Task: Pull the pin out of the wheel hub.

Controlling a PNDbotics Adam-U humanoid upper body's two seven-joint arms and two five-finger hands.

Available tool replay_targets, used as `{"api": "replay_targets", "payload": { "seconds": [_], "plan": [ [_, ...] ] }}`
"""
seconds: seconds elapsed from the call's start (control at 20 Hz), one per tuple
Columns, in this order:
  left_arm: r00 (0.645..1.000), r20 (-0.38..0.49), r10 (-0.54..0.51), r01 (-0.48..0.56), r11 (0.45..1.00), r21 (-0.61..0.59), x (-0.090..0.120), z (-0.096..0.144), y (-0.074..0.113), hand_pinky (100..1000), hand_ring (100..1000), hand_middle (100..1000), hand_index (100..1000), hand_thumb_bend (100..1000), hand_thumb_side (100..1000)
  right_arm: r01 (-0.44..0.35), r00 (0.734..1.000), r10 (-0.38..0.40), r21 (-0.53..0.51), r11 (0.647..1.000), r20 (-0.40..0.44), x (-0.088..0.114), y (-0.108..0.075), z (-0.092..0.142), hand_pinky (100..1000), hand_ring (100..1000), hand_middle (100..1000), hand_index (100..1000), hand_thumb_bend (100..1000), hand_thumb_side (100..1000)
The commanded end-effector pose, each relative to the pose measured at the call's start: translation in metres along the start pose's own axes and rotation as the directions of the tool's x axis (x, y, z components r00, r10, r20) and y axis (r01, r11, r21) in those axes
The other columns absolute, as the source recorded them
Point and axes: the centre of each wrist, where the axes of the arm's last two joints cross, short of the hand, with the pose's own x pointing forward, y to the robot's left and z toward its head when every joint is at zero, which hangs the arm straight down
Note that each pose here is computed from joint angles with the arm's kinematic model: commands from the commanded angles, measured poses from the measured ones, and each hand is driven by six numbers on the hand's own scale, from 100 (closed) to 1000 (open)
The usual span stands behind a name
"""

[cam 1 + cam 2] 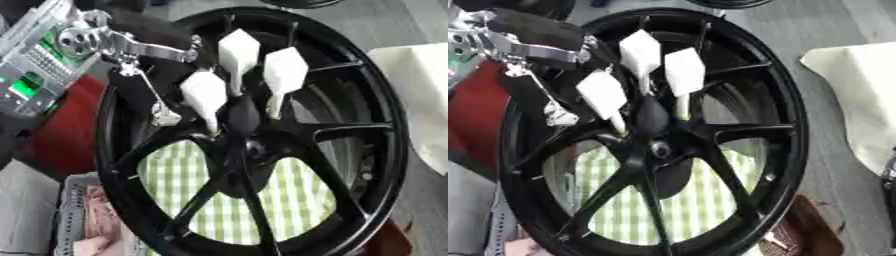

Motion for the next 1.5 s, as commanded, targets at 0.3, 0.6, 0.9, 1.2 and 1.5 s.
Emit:
{"api": "replay_targets", "payload": {
  "seconds": [0.3,0.6,0.9,1.2,1.5],
  "plan": [
    [0.999,-0.004,0.034,-0.034,0.996,0.088,0.008,0.018,0.024,773,495,380,507,100,215,0.005,1.000,-0.005,-0.004,1.000,0.003,0.003,0.000,-0.001,424,620,551,552,307,325],
    [0.998,-0.003,0.069,-0.068,0.986,0.155,0.014,0.032,0.040,760,470,331,456,100,226,0.003,1.000,-0.003,-0.006,1.000,0.001,0.003,0.000,-0.001,426,621,552,553,306,328],
    [0.994,0.021,0.110,-0.112,0.965,0.236,0.015,0.055,0.060,765,456,311,443,100,249,-0.008,1.000,0.008,-0.006,1.000,0.003,0.002,-0.002,-0.001,428,622,552,554,306,330],
    [0.980,-0.069,0.188,-0.148,0.910,0.387,0.000,0.120,0.061,764,455,312,449,100,253,-0.025,1.000,0.026,-0.021,0.999,0.010,0.001,-0.007,-0.001,429,622,553,556,306,330],
    [0.867,-0.283,0.411,-0.164,0.771,0.616,-0.043,0.223,0.018,783,458,316,466,100,260,-0.044,0.999,0.045,-0.045,0.998,0.025,0.000,-0.011,0.000,431,623,554,557,306,330]
  ]
}}
